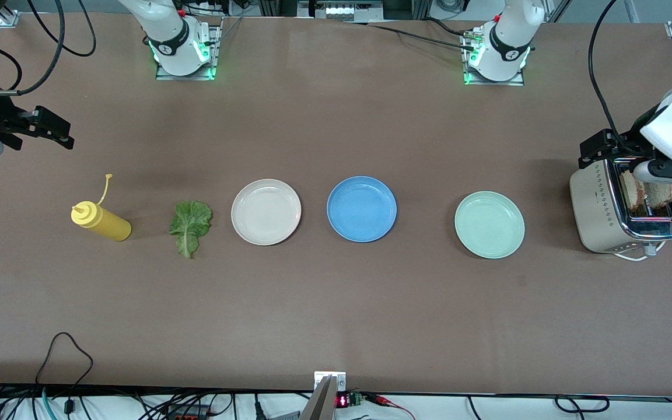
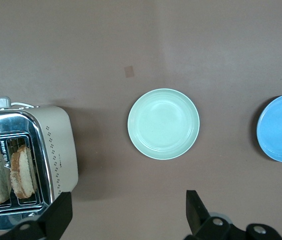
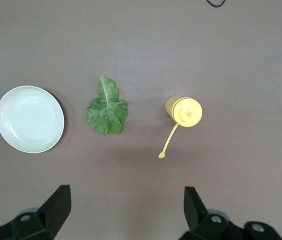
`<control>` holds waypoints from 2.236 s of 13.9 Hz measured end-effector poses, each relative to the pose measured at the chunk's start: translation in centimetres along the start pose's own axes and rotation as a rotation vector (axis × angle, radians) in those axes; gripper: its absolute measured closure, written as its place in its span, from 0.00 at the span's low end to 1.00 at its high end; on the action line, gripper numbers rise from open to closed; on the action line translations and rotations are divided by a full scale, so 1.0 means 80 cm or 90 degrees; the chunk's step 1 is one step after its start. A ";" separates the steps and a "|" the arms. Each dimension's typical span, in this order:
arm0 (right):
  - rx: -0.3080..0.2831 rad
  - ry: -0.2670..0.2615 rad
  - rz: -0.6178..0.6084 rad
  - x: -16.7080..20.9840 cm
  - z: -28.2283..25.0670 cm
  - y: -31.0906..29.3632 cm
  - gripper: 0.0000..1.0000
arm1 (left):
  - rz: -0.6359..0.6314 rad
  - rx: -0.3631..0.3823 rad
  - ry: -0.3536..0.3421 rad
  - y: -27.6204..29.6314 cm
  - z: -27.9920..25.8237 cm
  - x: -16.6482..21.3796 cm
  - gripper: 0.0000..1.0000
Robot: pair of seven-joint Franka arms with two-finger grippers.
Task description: Make sandwich in blue plate with both arms
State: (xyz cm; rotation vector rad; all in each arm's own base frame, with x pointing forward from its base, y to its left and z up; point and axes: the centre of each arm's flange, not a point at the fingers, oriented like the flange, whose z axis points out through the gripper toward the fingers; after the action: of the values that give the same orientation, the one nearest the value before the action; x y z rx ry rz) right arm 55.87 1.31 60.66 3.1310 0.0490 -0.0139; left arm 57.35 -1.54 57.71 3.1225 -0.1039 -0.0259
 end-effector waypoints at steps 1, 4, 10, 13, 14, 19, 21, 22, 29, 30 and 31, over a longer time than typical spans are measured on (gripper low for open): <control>0.000 0.000 0.000 0.000 0.000 0.000 0.00 | 0.000 0.000 0.000 0.000 0.000 0.000 0.00; 0.000 0.000 0.000 0.000 0.000 0.000 0.00 | 0.000 0.001 0.000 0.000 0.000 0.000 0.00; 0.000 0.000 0.001 0.000 0.000 0.001 0.00 | -0.002 0.000 -0.024 0.000 0.004 -0.005 0.00; 0.000 0.000 0.001 0.000 0.000 0.001 0.00 | -0.004 0.000 -0.035 -0.002 0.008 -0.006 0.00; 0.000 0.000 0.001 0.000 0.000 0.001 0.00 | -0.010 0.000 -0.039 -0.008 0.010 -0.006 0.00; 0.000 0.000 0.002 0.000 0.000 0.002 0.00 | -0.059 0.058 -0.073 -0.111 0.041 -0.002 0.00; 0.000 0.000 0.002 0.000 0.000 0.002 0.00 | -0.010 0.120 -0.072 -0.145 0.041 0.000 0.00; 0.000 0.000 0.002 0.000 0.000 0.002 0.00 | 0.011 0.142 -0.068 -0.159 0.042 0.003 0.00; 0.000 -0.015 0.000 0.000 0.015 0.000 0.00 | 0.023 0.135 -0.117 -0.220 0.132 0.001 0.00; 0.001 -0.022 -0.007 0.001 0.023 -0.005 0.00 | 0.029 0.134 -0.113 -0.220 0.150 0.000 0.00; 0.001 -0.029 -0.020 0.004 0.033 -0.017 0.00 | 0.034 0.134 -0.108 -0.220 0.168 -0.001 0.00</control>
State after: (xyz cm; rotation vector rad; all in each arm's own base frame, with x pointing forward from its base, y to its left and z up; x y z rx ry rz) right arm 56.11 2.67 58.02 3.1296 0.0980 -0.0848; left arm 58.19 15.76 43.95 3.3196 -0.2042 -0.2983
